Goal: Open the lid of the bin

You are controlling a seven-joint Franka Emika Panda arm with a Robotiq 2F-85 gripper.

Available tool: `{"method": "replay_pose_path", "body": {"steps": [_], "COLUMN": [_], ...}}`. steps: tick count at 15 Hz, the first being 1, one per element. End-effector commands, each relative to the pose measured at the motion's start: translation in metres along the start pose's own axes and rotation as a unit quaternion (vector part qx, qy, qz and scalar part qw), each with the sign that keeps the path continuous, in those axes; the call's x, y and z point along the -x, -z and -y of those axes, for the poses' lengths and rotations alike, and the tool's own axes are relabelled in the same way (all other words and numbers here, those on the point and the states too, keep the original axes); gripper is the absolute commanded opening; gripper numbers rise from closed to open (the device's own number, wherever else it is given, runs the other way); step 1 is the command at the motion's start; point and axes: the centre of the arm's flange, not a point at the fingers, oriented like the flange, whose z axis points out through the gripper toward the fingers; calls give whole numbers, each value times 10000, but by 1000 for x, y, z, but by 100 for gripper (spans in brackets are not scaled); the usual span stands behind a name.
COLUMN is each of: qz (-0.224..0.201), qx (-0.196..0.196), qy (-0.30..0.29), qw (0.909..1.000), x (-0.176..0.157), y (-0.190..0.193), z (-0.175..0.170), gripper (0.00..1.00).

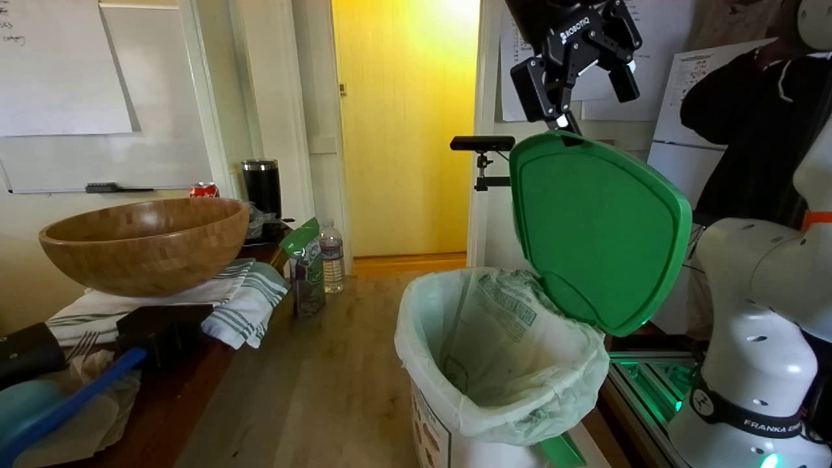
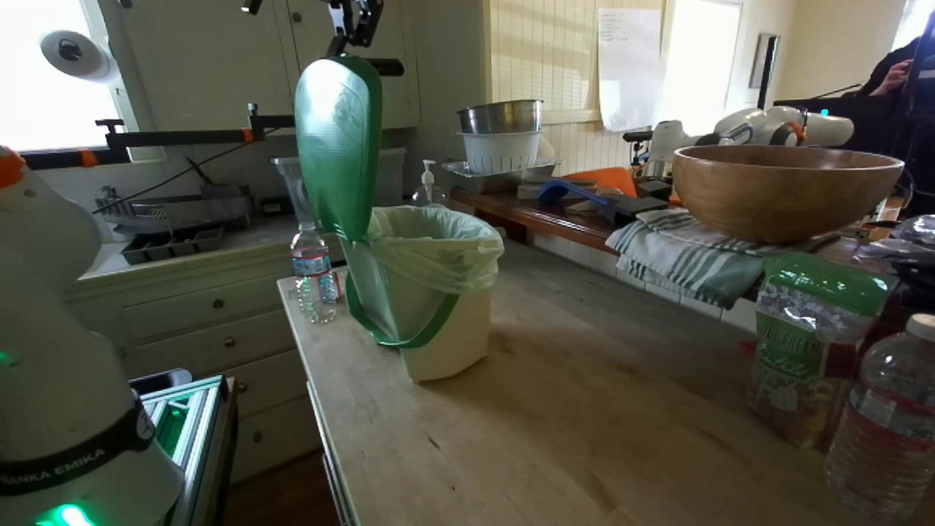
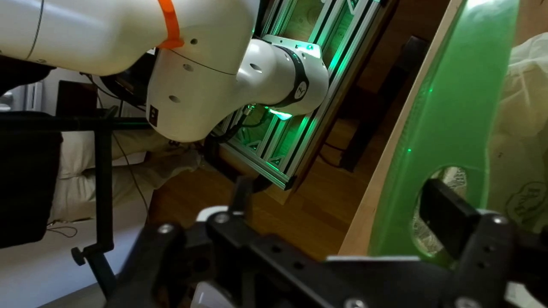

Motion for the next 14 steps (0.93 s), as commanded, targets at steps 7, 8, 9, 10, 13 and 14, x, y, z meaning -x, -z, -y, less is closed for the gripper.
{"method": "replay_pose_path", "body": {"steps": [7, 8, 9, 10, 13, 14], "qz": [-273, -315, -339, -370, -434, -415], "qx": [-2, 19, 41, 41, -9, -33], "qy": [412, 478, 517, 565, 733, 793], "qw": [9988, 9984, 9981, 9977, 9964, 9960], "x": [9, 9, 8, 8, 9, 9], "y": [-19, -19, -20, -20, -17, -16], "z": [-18, -19, -19, -19, -22, -23], "gripper": [100, 100, 100, 100, 100, 100]}}
